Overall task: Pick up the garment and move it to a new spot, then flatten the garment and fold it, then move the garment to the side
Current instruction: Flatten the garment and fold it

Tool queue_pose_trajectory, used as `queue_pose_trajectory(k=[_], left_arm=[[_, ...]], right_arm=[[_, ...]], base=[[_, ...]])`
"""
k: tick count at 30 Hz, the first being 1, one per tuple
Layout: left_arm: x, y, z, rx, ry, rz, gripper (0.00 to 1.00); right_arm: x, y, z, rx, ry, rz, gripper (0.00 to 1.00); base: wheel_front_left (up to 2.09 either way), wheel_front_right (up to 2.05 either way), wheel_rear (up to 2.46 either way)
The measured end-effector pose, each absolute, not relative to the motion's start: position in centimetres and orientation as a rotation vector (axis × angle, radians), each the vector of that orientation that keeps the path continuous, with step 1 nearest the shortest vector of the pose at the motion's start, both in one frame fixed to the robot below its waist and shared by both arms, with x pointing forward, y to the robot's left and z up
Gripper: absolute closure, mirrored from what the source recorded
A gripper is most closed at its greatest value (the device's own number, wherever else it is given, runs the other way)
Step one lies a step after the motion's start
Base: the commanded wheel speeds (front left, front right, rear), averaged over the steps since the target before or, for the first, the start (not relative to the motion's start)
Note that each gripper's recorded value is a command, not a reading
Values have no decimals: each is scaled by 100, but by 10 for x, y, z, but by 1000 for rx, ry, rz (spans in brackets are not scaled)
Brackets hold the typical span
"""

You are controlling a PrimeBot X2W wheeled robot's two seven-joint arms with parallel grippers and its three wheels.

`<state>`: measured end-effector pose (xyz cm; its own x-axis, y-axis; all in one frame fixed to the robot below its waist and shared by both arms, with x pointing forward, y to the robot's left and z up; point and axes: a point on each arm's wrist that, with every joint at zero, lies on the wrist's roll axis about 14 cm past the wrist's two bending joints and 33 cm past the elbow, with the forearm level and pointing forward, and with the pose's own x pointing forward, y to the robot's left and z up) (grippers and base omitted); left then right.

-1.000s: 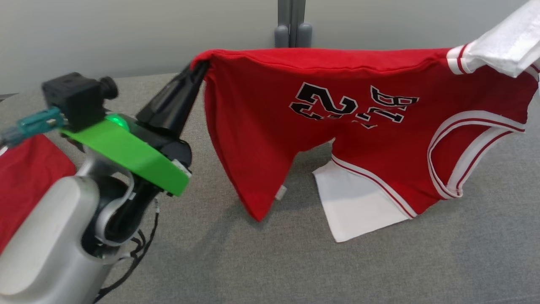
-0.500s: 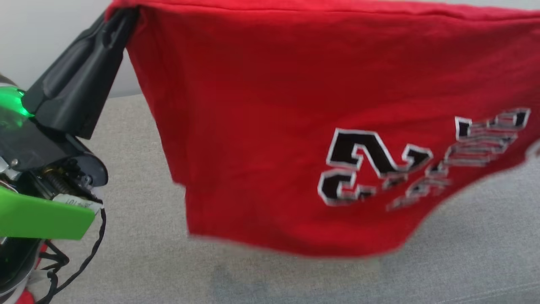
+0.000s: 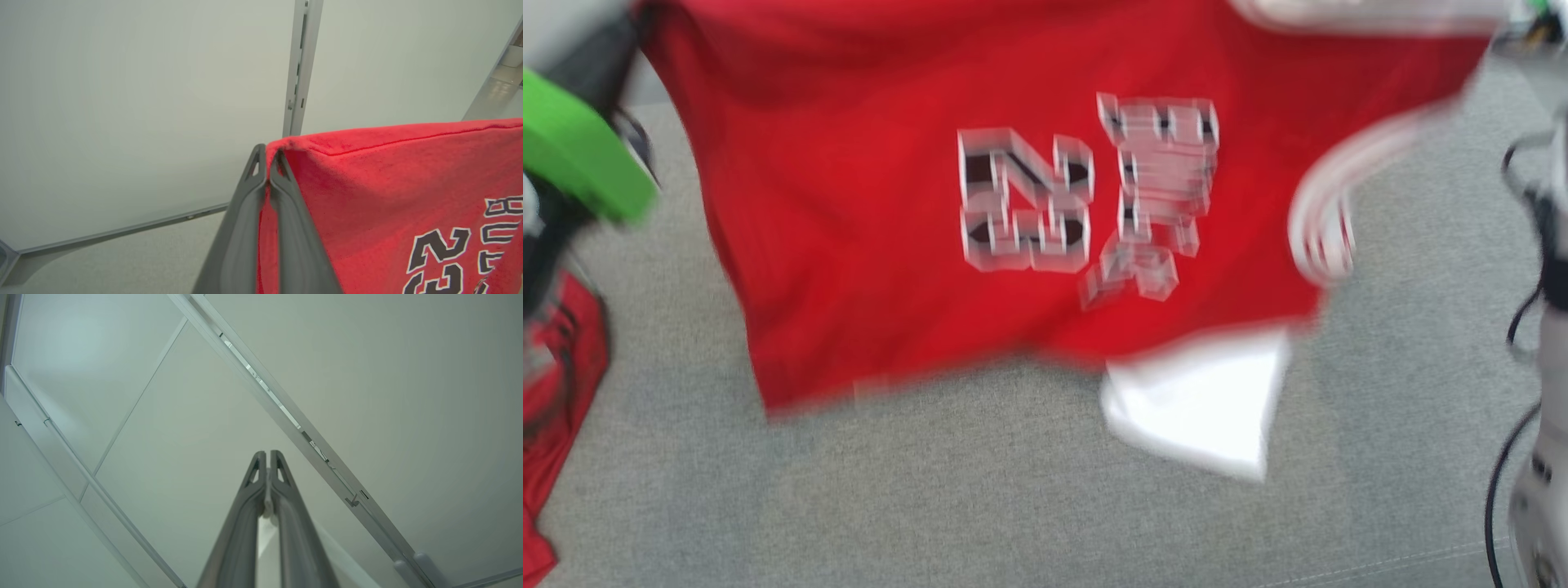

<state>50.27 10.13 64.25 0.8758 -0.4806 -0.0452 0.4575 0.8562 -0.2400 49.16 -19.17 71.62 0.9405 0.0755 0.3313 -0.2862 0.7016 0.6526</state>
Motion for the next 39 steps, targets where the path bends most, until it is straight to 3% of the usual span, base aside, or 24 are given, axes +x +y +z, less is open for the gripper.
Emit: queue_pose_trajectory(k=[5,7,10,13,16,19,25,31,36,39], left_arm=[[523,87,753,-144,-341,-491,100],[524,74,750,-97,-376,-527,100],[537,65,679,-68,-241,-554,100],[521,61,558,-55,32,-569,100],[482,65,474,-33,216,-569,100],[457,68,435,-45,289,-562,100],[441,96,384,-37,385,-447,100],[443,92,391,-119,327,-395,100],[435,84,391,-111,337,-419,100],[403,63,380,-64,384,-531,100]], right_arm=[[504,-185,821,732,-623,282,100],[512,-175,827,698,-646,308,100],[543,-166,762,659,-485,254,100],[554,-178,625,654,-160,107,100],[512,-200,498,646,139,-68,100],[466,-218,436,640,285,-180,100],[433,-214,405,739,334,-225,100],[426,-225,419,729,279,-189,100],[421,-231,429,607,273,-119,100],[397,-229,417,526,344,-66,100]], base=[[0,0,0],[0,0,0],[0,0,0],[0,0,0],[0,0,0],[0,0,0],[0,0,0],[0,0,0],[0,0,0],[0,0,0]])
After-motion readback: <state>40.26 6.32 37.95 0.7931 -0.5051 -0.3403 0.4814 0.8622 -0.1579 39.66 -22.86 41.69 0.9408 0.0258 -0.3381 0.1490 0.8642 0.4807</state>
